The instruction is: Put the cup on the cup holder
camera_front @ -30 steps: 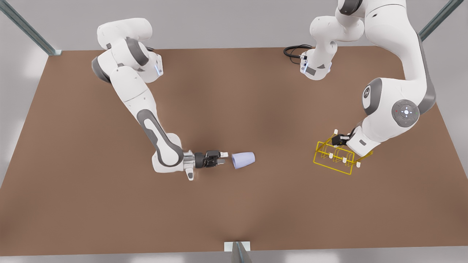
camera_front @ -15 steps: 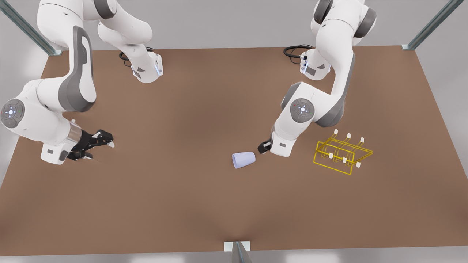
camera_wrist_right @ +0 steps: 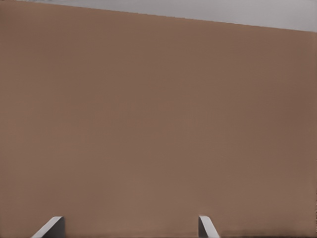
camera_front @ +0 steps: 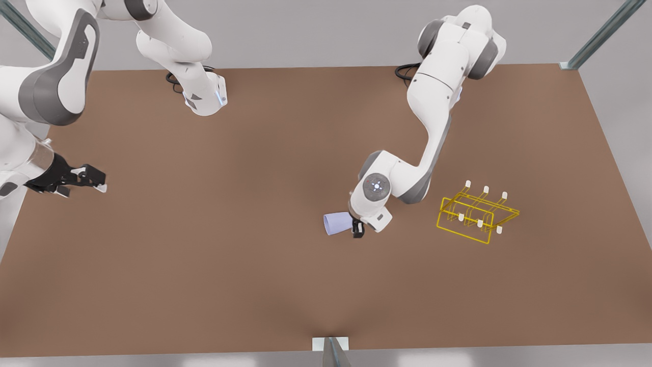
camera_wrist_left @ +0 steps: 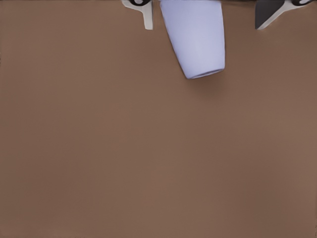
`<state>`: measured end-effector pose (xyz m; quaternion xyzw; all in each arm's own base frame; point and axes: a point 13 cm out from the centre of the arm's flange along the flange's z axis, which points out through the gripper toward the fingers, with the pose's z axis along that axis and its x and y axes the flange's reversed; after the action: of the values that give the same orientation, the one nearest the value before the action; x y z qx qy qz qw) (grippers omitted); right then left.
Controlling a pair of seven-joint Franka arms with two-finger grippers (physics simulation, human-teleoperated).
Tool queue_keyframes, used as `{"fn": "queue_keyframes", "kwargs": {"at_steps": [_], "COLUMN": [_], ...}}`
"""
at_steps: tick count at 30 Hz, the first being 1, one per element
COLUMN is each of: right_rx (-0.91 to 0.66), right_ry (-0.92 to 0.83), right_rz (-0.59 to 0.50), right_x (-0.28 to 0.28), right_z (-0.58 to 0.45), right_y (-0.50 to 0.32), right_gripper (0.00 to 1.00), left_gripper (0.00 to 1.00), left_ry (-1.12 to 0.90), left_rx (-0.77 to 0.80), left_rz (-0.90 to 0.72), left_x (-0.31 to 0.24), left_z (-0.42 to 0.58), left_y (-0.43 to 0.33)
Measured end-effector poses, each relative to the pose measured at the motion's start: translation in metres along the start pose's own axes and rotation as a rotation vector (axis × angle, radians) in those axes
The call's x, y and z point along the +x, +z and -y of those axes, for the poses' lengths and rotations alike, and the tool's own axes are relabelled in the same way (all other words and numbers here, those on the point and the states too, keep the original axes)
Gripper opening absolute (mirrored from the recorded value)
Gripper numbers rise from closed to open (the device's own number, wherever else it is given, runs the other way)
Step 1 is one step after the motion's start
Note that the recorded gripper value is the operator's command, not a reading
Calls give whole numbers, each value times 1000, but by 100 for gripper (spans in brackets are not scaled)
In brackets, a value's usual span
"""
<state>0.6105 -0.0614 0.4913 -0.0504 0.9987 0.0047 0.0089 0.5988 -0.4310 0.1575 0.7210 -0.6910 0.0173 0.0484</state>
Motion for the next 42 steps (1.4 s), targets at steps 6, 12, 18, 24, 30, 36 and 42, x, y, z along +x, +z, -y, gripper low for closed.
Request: {"fn": "queue_keyframes", "kwargs": {"at_steps": [6, 12, 18, 24, 30, 36, 42], "right_rx": [10, -4, -9, 37, 58, 65, 70], "right_ry": [45, 34, 49, 28, 13, 29, 50], "right_rz": [24, 16, -15, -35, -7, 9, 8], "right_x": [1, -3, 6, 9, 2, 2, 1], "right_z": [-5, -35, -45, -61, -75, -71, -62], "right_y": [-18, -15, -20, -22, -30, -37, -36], "right_gripper": [100, 100, 100, 100, 100, 100, 100], "left_gripper": [100, 100, 100, 100, 100, 100, 100], "left_ry": [-236, -381, -415, -422, -401, -397, -393], "left_rx": [25, 37, 38, 41, 42, 47, 47], "left_rz": [-25, -12, 1, 14, 24, 21, 25], "left_x": [21, 26, 37, 37, 40, 39, 37], "left_z": [-4, -9, -21, -24, -28, -26, -26], "left_y": [11, 25, 37, 52, 67, 73, 88]}}
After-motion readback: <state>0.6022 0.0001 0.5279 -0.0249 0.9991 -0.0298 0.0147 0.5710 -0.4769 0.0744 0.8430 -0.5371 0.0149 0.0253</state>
